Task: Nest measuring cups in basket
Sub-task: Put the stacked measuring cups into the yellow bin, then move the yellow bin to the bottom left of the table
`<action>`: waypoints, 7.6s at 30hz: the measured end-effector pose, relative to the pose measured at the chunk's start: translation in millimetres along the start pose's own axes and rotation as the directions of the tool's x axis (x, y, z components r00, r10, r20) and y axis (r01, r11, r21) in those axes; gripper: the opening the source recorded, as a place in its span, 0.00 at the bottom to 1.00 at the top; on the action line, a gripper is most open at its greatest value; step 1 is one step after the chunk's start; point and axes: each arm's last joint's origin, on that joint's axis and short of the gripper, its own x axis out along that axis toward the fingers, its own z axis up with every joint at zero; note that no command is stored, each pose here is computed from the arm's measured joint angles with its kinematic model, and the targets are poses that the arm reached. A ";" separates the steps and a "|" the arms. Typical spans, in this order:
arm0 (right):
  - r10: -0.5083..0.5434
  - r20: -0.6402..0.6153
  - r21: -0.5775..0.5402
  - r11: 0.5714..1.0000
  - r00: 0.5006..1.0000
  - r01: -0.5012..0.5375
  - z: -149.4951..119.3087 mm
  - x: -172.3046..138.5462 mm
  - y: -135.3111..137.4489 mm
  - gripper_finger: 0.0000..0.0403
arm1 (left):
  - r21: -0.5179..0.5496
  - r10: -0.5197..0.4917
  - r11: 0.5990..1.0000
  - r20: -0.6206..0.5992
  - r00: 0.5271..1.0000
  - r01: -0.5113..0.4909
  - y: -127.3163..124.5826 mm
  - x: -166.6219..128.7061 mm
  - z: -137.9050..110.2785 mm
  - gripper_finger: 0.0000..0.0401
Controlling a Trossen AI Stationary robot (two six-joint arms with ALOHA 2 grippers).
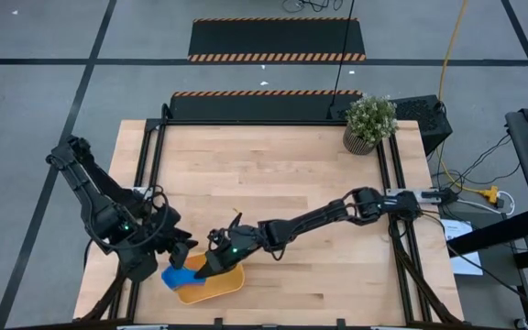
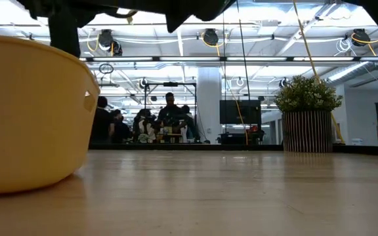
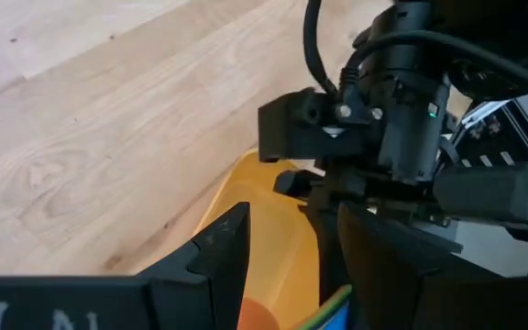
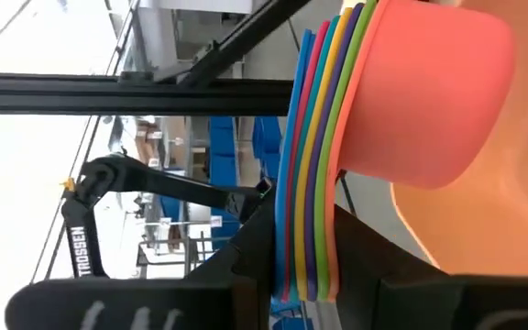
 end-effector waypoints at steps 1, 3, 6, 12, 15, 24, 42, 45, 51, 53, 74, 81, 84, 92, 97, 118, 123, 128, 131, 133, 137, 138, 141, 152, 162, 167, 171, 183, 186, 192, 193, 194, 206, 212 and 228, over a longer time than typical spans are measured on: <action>-0.004 -0.003 0.006 1.000 1.000 0.004 -1.4 1.8 -3.9 0.16 | -0.001 0.000 1.000 0.000 1.000 0.000 0.0 0.0 0.0 0.42; -0.016 -0.007 0.009 1.000 1.000 0.016 -2.7 4.0 -10.1 0.16 | -0.005 -0.001 1.000 -0.002 1.000 0.001 -0.1 0.0 -0.1 0.42; -0.023 -0.010 0.007 1.000 1.000 0.023 -3.6 5.4 -14.2 0.16 | -0.010 -0.004 1.000 -0.018 1.000 0.004 -0.1 -1.1 -2.1 0.42; -0.038 0.004 -0.014 0.999 0.999 0.038 -0.9 4.2 -14.5 0.16 | 0.010 -0.013 1.000 -0.080 0.997 0.014 0.1 -4.6 -8.9 0.42; -0.056 0.017 -0.026 0.998 0.998 0.056 -0.8 4.1 -16.0 0.16 | 0.025 -0.020 0.999 -0.099 0.995 0.022 0.1 -6.9 -13.1 0.42; -0.069 0.017 -0.040 0.997 0.997 0.070 -0.8 4.0 -17.3 0.16 | 0.086 0.005 0.996 -0.125 0.992 0.006 -3.5 -2.3 -31.9 0.42; -0.051 -0.013 -0.033 0.998 0.999 0.051 -1.6 3.3 -13.5 0.16 | 0.062 0.028 0.998 -0.200 0.980 -0.016 -15.0 15.0 -53.6 0.42; -0.049 -0.040 -0.024 0.999 0.998 0.048 -2.4 3.3 -13.5 0.16 | 0.062 0.028 0.998 -0.200 0.979 -0.016 -14.9 14.8 -53.8 0.42; -0.029 -0.091 -0.023 0.999 0.995 0.027 -4.1 2.0 -2.6 0.16 | 0.041 0.027 0.999 -0.202 0.979 -0.019 -14.7 14.0 -54.9 0.42; -0.041 -0.090 -0.043 0.998 0.995 0.038 -3.9 -2.3 7.0 0.16 | 0.035 0.027 0.999 -0.201 0.979 -0.020 -14.7 14.0 -54.8 0.42; -0.197 -0.075 -0.159 0.970 0.977 0.184 -1.2 -20.5 -6.7 0.16 | 0.026 0.015 1.000 -0.158 0.987 -0.011 -15.5 14.7 -52.9 0.42; -0.231 -0.063 -0.153 0.963 0.971 0.220 -2.4 -23.1 -21.0 0.16 | 0.040 0.002 0.999 -0.123 0.992 0.003 -16.3 14.8 -52.0 0.42; -0.199 -0.059 -0.162 0.969 0.978 0.188 -3.0 -23.7 -23.0 0.16 | 0.051 0.001 0.999 -0.115 0.993 0.005 -16.4 14.9 -51.6 0.42; -0.201 -0.058 -0.146 0.971 0.978 0.190 -4.6 -26.5 -33.2 0.16 | 0.060 0.005 0.998 -0.071 0.997 -0.001 -17.5 19.6 -44.4 0.42; -0.203 -0.050 -0.151 0.969 0.978 0.193 -4.4 -26.6 -33.6 0.16 | 0.063 0.002 0.998 -0.054 0.999 0.001 -19.7 24.1 -38.1 0.42; -0.284 -0.044 -0.152 0.949 0.958 0.275 -4.6 -28.8 -41.5 0.31 | 0.048 0.011 0.999 -0.031 0.999 -0.009 -21.6 31.4 -27.1 0.42; -0.293 -0.043 -0.162 0.945 0.955 0.283 -4.1 -29.3 -42.4 0.31 | 0.047 0.011 0.999 -0.032 0.999 -0.009 -21.6 31.4 -27.2 0.42; -0.293 -0.036 -0.167 0.944 0.955 0.284 -1.6 -30.1 -42.5 0.31 | 0.041 0.011 0.999 -0.032 0.999 -0.010 -21.5 31.4 -27.2 0.42; -0.301 -0.032 -0.166 0.942 0.953 0.292 0.8 -31.1 -43.4 0.31 | 0.028 0.011 1.000 -0.032 0.999 -0.010 -21.5 31.4 -27.2 0.42; -0.303 -0.029 -0.169 0.941 0.952 0.294 1.9 -31.6 -43.6 0.31 | 0.021 0.011 1.000 -0.032 0.999 -0.010 -21.6 31.4 -27.2 0.42; -0.307 -0.016 -0.171 0.938 0.952 0.300 2.3 -31.6 -43.9 0.31 | 0.019 0.011 1.000 -0.032 0.999 -0.010 -21.5 31.4 -27.3 0.42; -0.308 -0.010 -0.171 0.938 0.951 0.302 2.5 -31.6 -43.9 0.31 | 0.018 0.011 1.000 -0.032 0.999 -0.011 -21.5 31.4 -27.2 0.42; -0.309 -0.006 -0.174 0.937 0.951 0.303 3.1 -31.8 -44.0 0.31 | 0.017 0.011 1.000 -0.032 0.999 -0.011 -21.5 31.4 -27.3 0.42; -0.308 0.005 -0.175 0.937 0.952 0.304 8.4 -33.7 -43.4 0.49 | 0.007 0.026 1.000 -0.034 0.999 -0.026 -20.1 36.4 -30.7 0.42; -0.311 0.046 -0.188 0.930 0.949 0.315 14.1 -36.2 -41.7 0.55 | 0.006 0.032 0.999 -0.143 0.989 -0.032 -16.8 72.7 -59.5 0.42; -0.325 0.067 -0.223 0.916 0.943 0.332 18.8 -41.2 -36.2 0.55 | 0.012 0.061 0.998 -0.142 0.988 -0.060 -13.6 78.2 -64.6 0.42; -0.338 0.108 -0.281 0.892 0.935 0.355 20.9 -45.8 -28.5 0.55 | 0.013 0.071 0.997 -0.140 0.988 -0.070 -12.5 78.3 -64.6 0.42; -0.339 0.113 -0.344 0.868 0.934 0.357 25.7 -52.1 -19.8 0.55 | -0.027 0.068 0.997 -0.141 0.988 -0.072 -12.8 78.2 -64.9 0.42; -0.308 0.128 -0.393 0.857 0.943 0.334 28.7 -59.2 -2.3 0.55 | -0.039 0.061 0.997 -0.141 0.988 -0.067 -13.3 77.6 -65.7 0.42; -0.303 0.153 -0.531 0.777 0.941 0.337 32.9 -84.1 37.5 0.55 | -0.046 0.054 0.997 -0.143 0.988 -0.061 -13.6 76.4 -66.9 0.42; -0.308 0.154 -0.558 0.757 0.939 0.340 32.6 -89.1 44.0 0.55 | -0.048 0.053 0.997 -0.143 0.988 -0.060 -13.8 76.4 -67.0 0.42; -0.320 0.152 -0.586 0.733 0.935 0.346 31.9 -95.1 50.7 0.55 | -0.048 0.053 0.997 -0.144 0.988 -0.061 -13.8 76.3 -67.1 0.42; -0.407 0.108 -0.833 0.461 0.907 0.306 1.8 -169.5 126.3 0.51 | 0.049 0.014 0.999 -0.134 0.991 -0.007 -26.1 71.1 -55.0 0.42; -0.408 0.109 -0.876 0.391 0.906 0.281 -13.5 -206.4 155.7 0.38 | 0.171 0.030 0.985 -0.109 0.994 -0.011 -26.7 78.5 -41.4 0.42; -0.302 0.139 -0.977 0.113 0.943 0.180 -49.5 -293.8 213.6 0.03 | 0.199 -0.204 0.965 0.154 0.967 0.172 -34.9 64.2 50.7 0.07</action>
